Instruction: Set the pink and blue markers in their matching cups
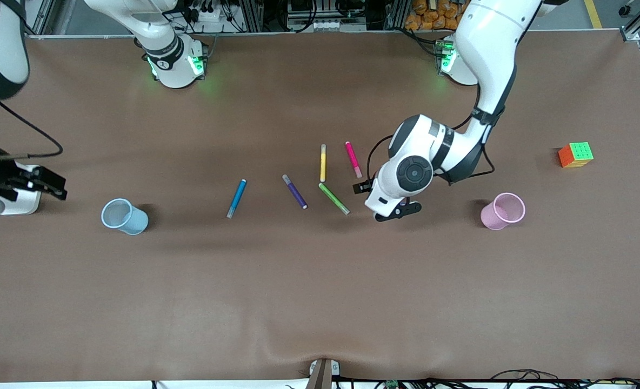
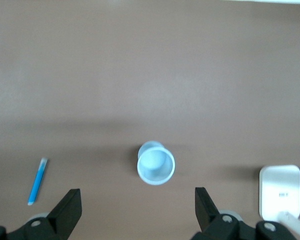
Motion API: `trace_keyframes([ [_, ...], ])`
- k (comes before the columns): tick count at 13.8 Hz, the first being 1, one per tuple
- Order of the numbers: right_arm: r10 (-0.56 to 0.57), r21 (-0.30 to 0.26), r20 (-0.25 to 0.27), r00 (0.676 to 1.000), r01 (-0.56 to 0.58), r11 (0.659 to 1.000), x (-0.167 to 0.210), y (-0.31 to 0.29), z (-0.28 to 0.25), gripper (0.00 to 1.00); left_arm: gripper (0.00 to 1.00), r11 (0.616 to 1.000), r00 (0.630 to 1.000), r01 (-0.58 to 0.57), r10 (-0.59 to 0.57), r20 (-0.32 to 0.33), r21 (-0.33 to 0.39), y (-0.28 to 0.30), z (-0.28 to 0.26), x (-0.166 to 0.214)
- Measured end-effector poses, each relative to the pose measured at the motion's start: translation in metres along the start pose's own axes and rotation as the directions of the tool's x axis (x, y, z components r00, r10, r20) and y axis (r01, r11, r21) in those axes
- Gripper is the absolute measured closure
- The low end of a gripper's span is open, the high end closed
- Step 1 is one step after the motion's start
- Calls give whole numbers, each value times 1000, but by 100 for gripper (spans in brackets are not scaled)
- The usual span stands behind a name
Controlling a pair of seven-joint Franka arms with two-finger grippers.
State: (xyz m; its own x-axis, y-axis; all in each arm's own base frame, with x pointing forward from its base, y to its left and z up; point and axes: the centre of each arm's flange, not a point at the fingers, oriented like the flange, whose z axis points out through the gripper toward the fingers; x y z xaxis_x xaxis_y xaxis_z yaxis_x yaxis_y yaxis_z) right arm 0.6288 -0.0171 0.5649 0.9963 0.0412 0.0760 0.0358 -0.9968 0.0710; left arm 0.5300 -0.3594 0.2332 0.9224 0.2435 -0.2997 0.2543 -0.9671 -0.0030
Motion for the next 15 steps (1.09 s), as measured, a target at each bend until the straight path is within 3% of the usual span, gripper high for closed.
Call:
trace_keyframes([
  [5, -1, -2, -2, 1000, 1, 1000, 6, 0, 9, 0, 0, 999, 1000, 27, -27, 5, -41, 0, 35, -9],
  [7, -5, 0, 29, 1000, 5, 1000, 2, -3, 7, 0, 0, 998, 1000, 23, -23, 10, -50, 6, 38, -17],
  [10, -32, 4, 61, 998, 32, 999, -4, -19, 2, 0, 11, 999, 1000, 12, -11, 14, -43, 12, 46, -26],
  [13, -151, 14, 68, 986, 150, 989, -4, -54, 2, 0, 15, 999, 999, 20, -19, 30, -44, 14, 56, -29],
  [15, -201, 26, 123, 972, 199, 980, -5, -73, 22, 0, 18, 999, 999, 22, -20, 40, -43, 16, 63, -32],
])
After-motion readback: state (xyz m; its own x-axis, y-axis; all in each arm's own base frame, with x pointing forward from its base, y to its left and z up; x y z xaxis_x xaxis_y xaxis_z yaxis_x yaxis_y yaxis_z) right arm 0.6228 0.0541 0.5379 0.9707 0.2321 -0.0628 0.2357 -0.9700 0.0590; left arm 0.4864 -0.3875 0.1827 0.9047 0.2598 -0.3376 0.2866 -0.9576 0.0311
